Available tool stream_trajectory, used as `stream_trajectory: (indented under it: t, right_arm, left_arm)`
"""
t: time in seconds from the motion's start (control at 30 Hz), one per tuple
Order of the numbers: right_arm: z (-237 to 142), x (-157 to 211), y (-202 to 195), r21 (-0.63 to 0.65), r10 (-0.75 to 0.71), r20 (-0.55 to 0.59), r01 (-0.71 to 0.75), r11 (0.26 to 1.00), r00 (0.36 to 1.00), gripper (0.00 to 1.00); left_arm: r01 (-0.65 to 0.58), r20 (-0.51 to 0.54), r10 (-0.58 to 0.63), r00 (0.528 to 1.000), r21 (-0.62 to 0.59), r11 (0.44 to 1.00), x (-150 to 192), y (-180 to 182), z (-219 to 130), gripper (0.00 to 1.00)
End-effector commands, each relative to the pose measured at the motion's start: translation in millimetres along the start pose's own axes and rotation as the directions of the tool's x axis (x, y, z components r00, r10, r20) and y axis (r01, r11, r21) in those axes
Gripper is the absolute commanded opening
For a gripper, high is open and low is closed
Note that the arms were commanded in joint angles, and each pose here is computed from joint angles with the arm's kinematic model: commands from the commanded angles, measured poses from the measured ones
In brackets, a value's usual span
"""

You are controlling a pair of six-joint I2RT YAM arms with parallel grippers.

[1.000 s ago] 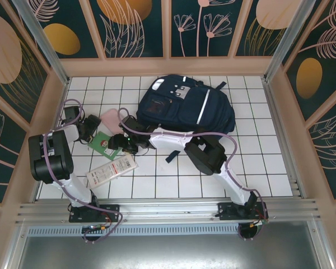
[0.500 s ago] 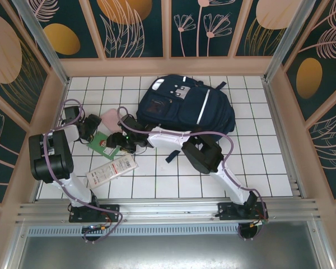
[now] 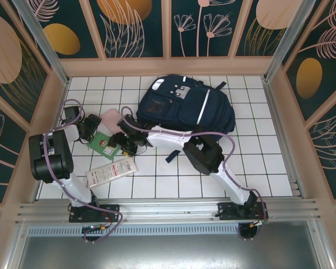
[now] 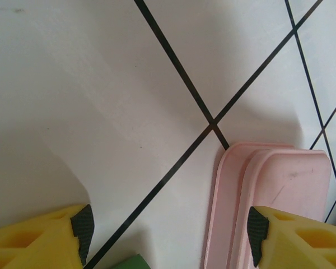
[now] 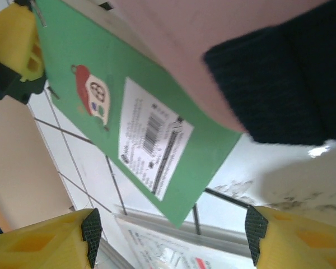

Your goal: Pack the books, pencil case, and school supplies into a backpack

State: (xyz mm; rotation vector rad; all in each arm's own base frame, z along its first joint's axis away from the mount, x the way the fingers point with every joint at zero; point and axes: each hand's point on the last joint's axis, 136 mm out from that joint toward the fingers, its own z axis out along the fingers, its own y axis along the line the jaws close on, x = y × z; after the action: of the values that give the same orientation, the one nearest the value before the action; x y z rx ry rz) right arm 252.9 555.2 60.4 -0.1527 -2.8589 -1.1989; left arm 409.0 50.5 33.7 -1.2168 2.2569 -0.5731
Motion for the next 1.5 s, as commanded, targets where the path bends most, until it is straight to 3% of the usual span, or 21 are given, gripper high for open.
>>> stream_trajectory:
  t: [0.0, 0.43, 0.63, 0.9, 1.07, 1.3, 1.47]
  right_arm:
    - [-3.7, 2.0, 11.2, -0.001, 0.030, 0.005, -0.029, 1.000, 1.000, 0.70]
    - [18.5, -5.3, -9.3, 0.055, 0.062, 0.001, -0.062, 0.997, 0.998, 0.69]
    - [14.8, -5.9, -9.0, 0.051, 0.057, 0.014, -0.058, 0.997, 0.998, 0.69]
    - [36.7, -23.0, -13.3, 0.023, 0.052, 0.020, -0.053, 0.998, 0.998, 0.67]
    - [35.4, -30.3, 9.6, -0.091, 0.022, 0.009, -0.021, 0.996, 1.000, 0.64]
    - [-6.1, -33.4, 57.8, -0.260, -0.049, 0.070, 0.066, 0.963, 0.996, 0.60]
    - [-22.6, -30.3, 73.1, -0.305, -0.069, 0.094, 0.095, 0.948, 0.993, 0.58]
  left_arm:
    - [0.019, -0.025, -0.018, 1.000, 0.027, 0.999, 3.9, -0.9, 4.2, 0.74]
    - [0.021, -0.026, -0.020, 0.999, 0.043, 0.999, 6.0, -3.5, 0.5, 0.74]
    - [0.025, -0.029, -0.024, 0.999, 0.043, 0.999, 5.6, -3.4, 2.0, 0.74]
    - [0.045, -0.049, -0.043, 0.998, 0.056, 0.997, 12.5, -1.9, 2.1, 0.74]
    - [0.065, -0.065, -0.061, 0.996, 0.059, 0.996, 19.9, 2.6, 2.5, 0.74]
    - [0.066, -0.072, -0.062, 0.995, 0.058, 0.996, 20.7, 2.7, 2.7, 0.74]
    - [0.066, -0.074, -0.062, 0.995, 0.057, 0.996, 20.8, 2.8, 3.5, 0.74]
